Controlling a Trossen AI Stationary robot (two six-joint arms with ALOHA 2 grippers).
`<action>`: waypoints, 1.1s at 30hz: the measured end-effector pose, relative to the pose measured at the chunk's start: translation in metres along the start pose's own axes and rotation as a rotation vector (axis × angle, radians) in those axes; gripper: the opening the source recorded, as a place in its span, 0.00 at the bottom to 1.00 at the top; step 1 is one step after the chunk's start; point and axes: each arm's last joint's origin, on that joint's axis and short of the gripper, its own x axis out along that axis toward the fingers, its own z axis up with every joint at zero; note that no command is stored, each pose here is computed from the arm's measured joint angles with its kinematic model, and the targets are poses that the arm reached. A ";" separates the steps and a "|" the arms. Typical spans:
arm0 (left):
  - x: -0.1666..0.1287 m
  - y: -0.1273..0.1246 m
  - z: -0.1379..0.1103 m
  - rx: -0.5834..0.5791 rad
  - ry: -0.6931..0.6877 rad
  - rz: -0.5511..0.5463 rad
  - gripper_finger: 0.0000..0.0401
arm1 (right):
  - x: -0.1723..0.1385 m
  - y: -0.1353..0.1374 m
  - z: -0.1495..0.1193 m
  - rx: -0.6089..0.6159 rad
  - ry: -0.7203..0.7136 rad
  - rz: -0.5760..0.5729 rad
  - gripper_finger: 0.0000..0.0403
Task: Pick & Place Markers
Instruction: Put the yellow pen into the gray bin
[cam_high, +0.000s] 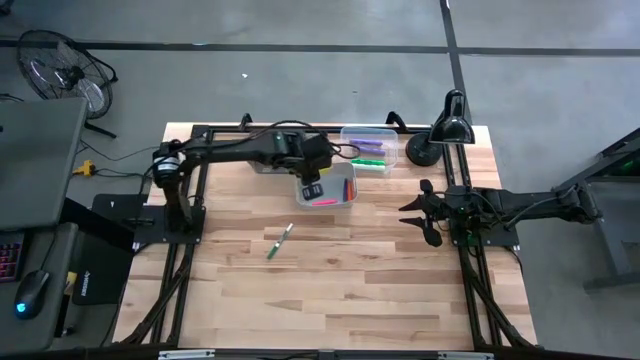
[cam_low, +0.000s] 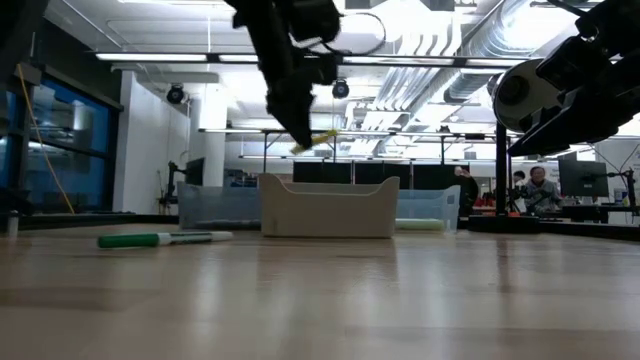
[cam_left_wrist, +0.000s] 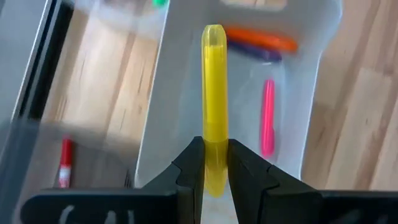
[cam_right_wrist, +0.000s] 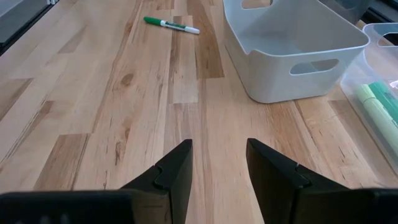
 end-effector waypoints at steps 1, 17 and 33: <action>0.005 -0.001 0.004 0.003 -0.005 0.000 0.14 | 0.000 0.000 0.000 0.000 0.000 -0.001 0.35; 0.044 -0.012 0.018 0.038 0.229 -0.060 0.14 | 0.000 0.000 0.000 0.000 0.000 0.000 0.35; 0.063 -0.022 0.018 0.059 0.280 -0.085 0.14 | 0.000 0.000 0.000 0.000 0.003 0.000 0.35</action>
